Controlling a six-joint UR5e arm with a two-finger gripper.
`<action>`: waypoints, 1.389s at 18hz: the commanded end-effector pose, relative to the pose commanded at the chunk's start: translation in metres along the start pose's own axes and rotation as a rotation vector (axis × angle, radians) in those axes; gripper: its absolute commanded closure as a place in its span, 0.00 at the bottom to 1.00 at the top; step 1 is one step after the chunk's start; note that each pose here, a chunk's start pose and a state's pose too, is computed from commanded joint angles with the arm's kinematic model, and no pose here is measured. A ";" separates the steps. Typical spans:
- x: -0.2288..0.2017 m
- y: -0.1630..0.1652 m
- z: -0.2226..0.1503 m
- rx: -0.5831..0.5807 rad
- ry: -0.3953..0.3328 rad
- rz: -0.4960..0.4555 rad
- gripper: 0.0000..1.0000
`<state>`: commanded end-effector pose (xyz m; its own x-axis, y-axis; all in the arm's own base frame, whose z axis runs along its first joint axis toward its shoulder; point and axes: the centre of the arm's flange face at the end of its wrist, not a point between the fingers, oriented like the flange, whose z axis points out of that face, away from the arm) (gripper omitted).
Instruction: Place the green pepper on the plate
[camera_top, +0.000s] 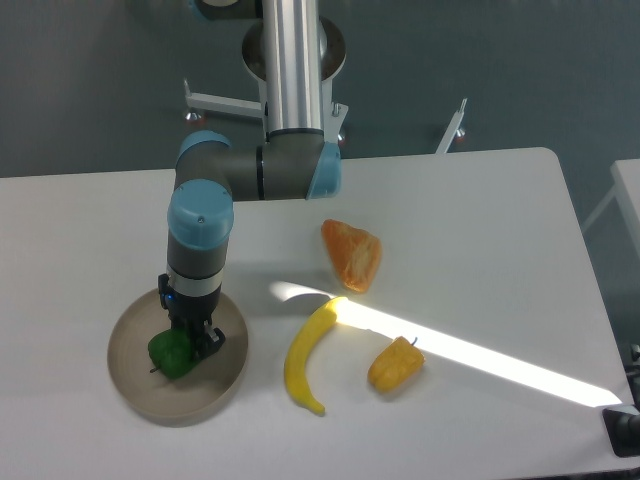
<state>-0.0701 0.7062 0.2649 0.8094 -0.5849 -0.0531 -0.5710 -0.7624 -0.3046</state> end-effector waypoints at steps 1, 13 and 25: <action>0.000 0.000 0.001 -0.001 0.001 0.000 0.43; 0.000 0.000 0.001 -0.001 0.001 -0.017 0.30; -0.008 0.003 -0.022 0.014 -0.025 -0.026 0.00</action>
<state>-0.0810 0.7022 0.2858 0.8270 -0.5579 -0.0693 -0.5481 -0.7729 -0.3198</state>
